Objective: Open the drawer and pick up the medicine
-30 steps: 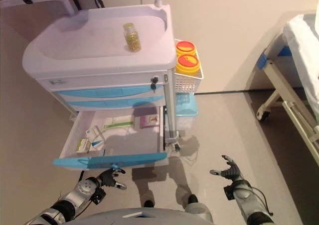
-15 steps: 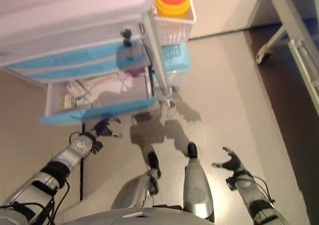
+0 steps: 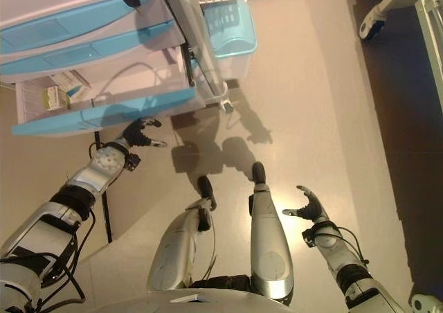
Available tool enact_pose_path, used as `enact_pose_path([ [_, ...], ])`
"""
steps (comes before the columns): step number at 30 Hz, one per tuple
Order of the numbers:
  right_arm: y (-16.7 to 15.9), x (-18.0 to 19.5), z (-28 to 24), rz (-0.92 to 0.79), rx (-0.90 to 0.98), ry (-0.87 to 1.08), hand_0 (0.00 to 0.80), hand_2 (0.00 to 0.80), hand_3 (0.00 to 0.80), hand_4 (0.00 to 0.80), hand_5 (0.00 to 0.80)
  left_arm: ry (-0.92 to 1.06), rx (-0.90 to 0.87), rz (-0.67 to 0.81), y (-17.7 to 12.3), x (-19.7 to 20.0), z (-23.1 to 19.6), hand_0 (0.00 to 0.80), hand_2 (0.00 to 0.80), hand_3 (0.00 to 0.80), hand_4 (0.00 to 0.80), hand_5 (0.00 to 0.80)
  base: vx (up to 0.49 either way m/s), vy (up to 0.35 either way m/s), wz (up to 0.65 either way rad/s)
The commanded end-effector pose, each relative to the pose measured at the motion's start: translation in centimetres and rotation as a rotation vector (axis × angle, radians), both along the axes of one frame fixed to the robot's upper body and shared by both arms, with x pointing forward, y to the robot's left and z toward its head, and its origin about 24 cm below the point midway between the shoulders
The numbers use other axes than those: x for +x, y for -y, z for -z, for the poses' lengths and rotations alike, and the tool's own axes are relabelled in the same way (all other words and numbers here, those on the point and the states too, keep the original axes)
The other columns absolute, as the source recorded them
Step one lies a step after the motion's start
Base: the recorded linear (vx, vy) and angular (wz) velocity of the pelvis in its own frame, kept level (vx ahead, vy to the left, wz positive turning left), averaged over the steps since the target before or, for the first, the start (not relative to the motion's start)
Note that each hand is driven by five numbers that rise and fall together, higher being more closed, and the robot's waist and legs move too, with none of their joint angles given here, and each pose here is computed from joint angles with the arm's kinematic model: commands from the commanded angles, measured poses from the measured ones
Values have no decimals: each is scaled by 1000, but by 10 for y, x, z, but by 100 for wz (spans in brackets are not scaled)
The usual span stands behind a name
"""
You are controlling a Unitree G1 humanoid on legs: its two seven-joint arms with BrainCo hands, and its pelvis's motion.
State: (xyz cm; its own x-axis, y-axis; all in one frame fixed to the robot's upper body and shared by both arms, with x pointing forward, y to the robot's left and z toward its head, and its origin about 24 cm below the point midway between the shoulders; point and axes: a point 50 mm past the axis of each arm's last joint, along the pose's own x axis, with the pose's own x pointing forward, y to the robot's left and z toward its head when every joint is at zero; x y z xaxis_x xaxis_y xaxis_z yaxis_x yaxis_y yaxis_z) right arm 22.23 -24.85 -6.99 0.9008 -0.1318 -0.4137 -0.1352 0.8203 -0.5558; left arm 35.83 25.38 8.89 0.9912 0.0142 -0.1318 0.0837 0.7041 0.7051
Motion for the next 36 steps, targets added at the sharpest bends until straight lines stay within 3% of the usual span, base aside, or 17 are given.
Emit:
enact_pose_path([
  [1,-8,-10,2,-18,30,17,0,0,0,0,0,276,28,-162,-40,16,-93,0,0,0,0,0,41,30,-8],
  [10,-27,-10,3,-83,48,25,0,0,0,0,0,504,-47,-422,-71,19,-173,0,0,0,0,0,26,19,-10],
  [18,-30,-10,4,-119,57,17,0,0,0,0,0,713,59,-702,-98,1,-219,0,0,0,0,0,38,15,-15],
  [31,-48,-2,3,-153,94,45,0,0,0,0,0,589,-144,-657,-94,12,-180,0,0,0,0,0,-34,-35,0],
  [36,-47,-2,3,-139,85,42,0,0,0,0,0,499,-276,-493,-77,18,-130,0,0,0,0,0,-32,-58,6],
])
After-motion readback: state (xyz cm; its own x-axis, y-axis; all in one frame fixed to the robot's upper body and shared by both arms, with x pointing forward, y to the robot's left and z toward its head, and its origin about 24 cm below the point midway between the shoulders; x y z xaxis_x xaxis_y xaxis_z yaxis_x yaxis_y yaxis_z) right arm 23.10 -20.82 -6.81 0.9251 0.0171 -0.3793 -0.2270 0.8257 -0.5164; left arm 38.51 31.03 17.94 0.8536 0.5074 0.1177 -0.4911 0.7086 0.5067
